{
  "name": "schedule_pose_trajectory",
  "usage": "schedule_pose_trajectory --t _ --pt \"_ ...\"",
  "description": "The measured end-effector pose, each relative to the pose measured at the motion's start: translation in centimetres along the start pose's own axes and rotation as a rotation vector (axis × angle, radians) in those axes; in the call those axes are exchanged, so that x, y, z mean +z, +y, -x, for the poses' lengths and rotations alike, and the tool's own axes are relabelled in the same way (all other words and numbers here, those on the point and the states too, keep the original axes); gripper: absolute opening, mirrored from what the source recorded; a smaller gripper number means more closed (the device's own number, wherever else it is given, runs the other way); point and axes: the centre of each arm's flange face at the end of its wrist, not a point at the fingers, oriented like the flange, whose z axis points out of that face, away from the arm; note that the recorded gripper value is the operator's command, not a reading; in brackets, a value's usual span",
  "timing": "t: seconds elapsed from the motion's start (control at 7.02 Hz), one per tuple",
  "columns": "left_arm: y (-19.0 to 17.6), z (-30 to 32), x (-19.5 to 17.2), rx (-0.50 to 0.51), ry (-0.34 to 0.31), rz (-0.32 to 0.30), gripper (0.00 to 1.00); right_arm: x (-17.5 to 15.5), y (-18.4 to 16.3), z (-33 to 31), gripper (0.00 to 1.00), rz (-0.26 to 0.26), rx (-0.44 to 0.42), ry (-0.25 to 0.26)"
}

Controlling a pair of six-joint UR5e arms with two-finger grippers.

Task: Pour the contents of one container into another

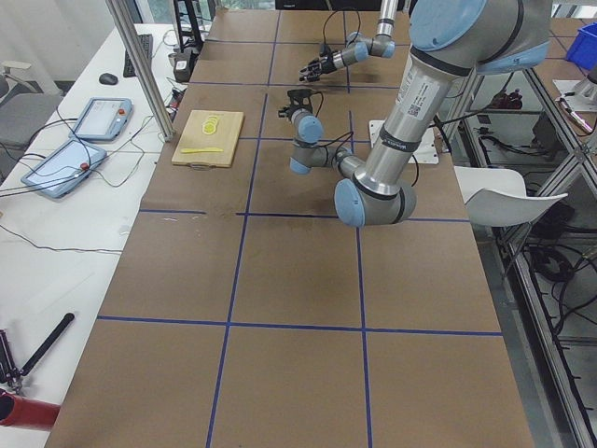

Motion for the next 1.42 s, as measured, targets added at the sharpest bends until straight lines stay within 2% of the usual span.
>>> schedule_pose_trajectory --t 0.28,0.43,0.71,1.0,1.28,1.42 --pt "0.0 0.0 0.0 0.000 0.001 0.000 0.00 0.0 -2.7 1.2 0.00 -0.064 0.034 -0.058" --pt "0.0 0.0 0.0 0.000 0.001 -0.001 0.00 0.3 -3.8 1.5 0.00 -0.089 -0.008 -0.066" --pt "0.0 0.0 0.0 0.000 0.001 0.000 0.00 0.7 -5.9 1.4 0.00 -0.125 -0.146 -0.070" --pt "0.1 -0.4 0.1 -0.003 0.005 0.001 0.00 -0.3 -8.7 2.1 0.00 -0.161 -0.234 -0.130" --pt "0.2 -0.7 0.3 -0.005 0.008 0.001 0.00 -2.1 -12.5 5.2 0.00 -0.197 -0.269 -0.188" --pt "0.2 -0.8 0.3 -0.005 0.006 0.000 0.00 -2.6 -14.1 7.9 0.00 -0.203 -0.274 -0.201"
